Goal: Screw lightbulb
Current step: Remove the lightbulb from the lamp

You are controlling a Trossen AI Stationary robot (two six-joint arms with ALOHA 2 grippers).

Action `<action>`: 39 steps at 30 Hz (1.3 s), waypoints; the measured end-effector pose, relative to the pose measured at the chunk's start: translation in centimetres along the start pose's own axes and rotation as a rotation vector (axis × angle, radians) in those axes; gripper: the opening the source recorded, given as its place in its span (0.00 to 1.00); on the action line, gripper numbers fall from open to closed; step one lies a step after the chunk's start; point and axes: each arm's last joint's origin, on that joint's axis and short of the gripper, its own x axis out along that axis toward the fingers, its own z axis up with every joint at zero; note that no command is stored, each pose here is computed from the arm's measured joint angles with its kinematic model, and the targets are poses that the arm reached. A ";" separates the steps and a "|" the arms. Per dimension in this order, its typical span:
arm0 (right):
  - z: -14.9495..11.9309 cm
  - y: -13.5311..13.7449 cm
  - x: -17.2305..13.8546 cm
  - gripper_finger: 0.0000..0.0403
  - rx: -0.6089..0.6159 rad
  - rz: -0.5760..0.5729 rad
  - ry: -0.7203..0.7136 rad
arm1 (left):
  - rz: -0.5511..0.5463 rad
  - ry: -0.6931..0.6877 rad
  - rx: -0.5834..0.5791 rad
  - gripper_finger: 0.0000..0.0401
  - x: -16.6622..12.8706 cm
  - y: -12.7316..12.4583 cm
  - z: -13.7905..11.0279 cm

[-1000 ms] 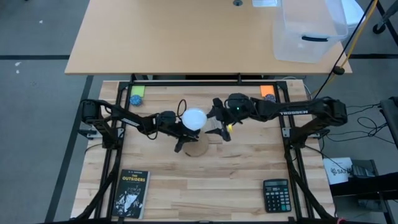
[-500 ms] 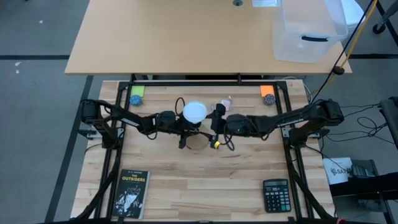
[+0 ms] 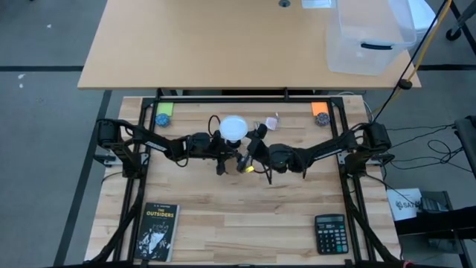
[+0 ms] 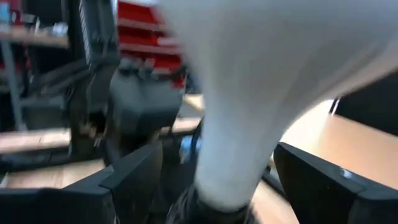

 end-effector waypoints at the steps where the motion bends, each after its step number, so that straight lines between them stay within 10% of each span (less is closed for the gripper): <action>1: 0.2 0.0 0.0 0.75 0.007 -0.011 -0.024 | 0.000 0.000 0.000 0.18 0.0 0.0 0.0; 15: 1.6 -1.0 0.4 0.72 -0.046 -0.045 -0.150 | 0.015 0.008 -0.001 0.18 0.0 0.1 -0.1; 26: 1.8 -1.9 0.8 0.46 -0.061 0.135 -0.101 | 0.014 0.006 0.000 0.18 0.0 0.1 -0.1; 39: 2.9 -5.0 1.0 0.43 -0.066 0.319 -0.012 | -0.088 0.011 0.005 0.18 0.0 -0.2 -0.1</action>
